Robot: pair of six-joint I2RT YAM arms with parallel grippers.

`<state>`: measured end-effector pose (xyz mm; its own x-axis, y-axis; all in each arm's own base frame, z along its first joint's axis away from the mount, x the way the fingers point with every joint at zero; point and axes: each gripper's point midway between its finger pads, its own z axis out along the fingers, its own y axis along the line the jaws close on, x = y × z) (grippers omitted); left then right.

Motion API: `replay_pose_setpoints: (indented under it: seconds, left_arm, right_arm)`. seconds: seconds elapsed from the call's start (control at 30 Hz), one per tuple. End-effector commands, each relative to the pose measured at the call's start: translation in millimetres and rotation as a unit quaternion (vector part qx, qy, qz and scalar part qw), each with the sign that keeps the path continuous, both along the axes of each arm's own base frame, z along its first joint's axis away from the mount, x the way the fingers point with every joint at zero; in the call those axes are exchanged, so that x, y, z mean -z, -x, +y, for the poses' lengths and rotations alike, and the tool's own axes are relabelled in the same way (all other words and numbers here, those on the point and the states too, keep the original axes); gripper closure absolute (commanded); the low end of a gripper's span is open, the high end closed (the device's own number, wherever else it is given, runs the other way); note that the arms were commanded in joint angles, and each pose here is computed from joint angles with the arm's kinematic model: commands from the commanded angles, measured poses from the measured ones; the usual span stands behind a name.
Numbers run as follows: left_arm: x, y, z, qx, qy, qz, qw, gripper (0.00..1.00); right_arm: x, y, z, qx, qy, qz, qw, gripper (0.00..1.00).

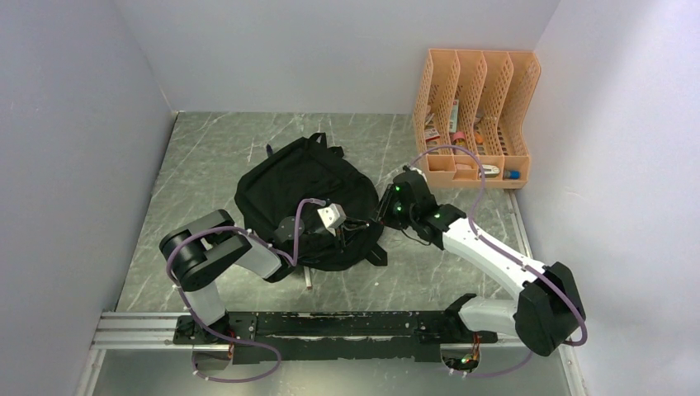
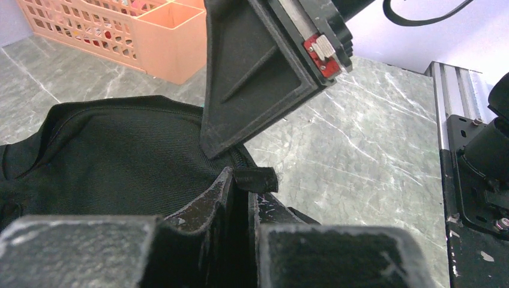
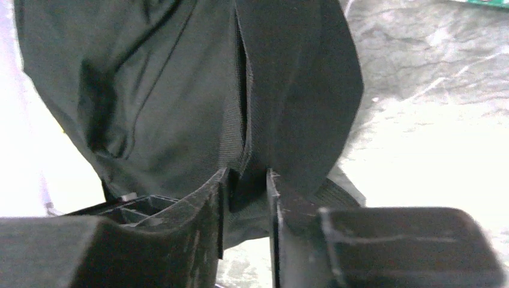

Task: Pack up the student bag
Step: Zip the student bag at the center of the board.

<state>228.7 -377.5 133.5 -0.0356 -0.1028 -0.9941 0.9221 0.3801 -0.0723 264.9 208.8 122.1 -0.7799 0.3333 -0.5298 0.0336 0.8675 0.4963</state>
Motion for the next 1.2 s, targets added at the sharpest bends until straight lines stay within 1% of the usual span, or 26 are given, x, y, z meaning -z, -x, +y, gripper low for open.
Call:
replay_pose_setpoints:
  seconds: [0.0,0.07,0.13,0.23,0.37,0.47,0.53,0.63,0.77,0.83,0.87,1.17]
  left_arm:
    - [-29,4,-3,0.012,0.035,-0.029,0.999,0.95]
    - [-28,4,-2,0.01,0.033,-0.027,0.999,0.92]
    - [-28,4,-2,0.009,0.034,-0.026,0.999,0.87]
    - [-29,4,-2,0.008,0.033,-0.026,0.999,0.82]
    - [-30,3,-3,0.009,0.033,-0.026,0.999,0.81]
    - [-29,3,-3,0.008,0.031,-0.026,0.999,0.76]
    - [-29,2,-3,0.006,0.031,-0.026,0.999,0.76]
    - [-29,1,-2,0.002,0.029,-0.024,0.999,0.8]
    - [-30,2,-3,0.005,0.031,-0.023,0.999,0.81]
    - [-29,0,-3,0.002,0.028,-0.021,0.999,0.92]
    - [-28,0,-3,0.001,0.027,-0.019,0.999,0.95]
    - [-35,-3,1,-0.013,0.03,-0.015,0.999,0.95]
  right_arm:
    - [-12,-15,7,-0.009,-0.03,-0.028,0.999,0.77]
    - [-9,-13,9,-0.016,-0.038,-0.023,0.999,0.91]
    - [-6,-12,8,-0.016,-0.039,-0.02,0.999,1.0]
    - [-4,-12,7,-0.017,-0.038,-0.02,0.999,1.0]
    - [-2,-12,5,-0.016,-0.035,-0.018,0.999,1.0]
    - [0,-13,4,-0.016,-0.034,-0.017,0.999,1.0]
    - [1,-13,4,-0.017,-0.036,-0.016,0.999,1.0]
    - [2,-13,5,-0.018,-0.037,-0.015,0.999,1.0]
    - [4,-12,4,-0.019,-0.038,-0.012,0.999,1.0]
    - [4,-11,5,-0.019,-0.041,-0.012,0.999,1.0]
    - [4,-12,5,-0.019,-0.04,-0.012,0.999,1.0]
    - [10,-10,1,-0.018,-0.033,-0.006,0.999,1.0]
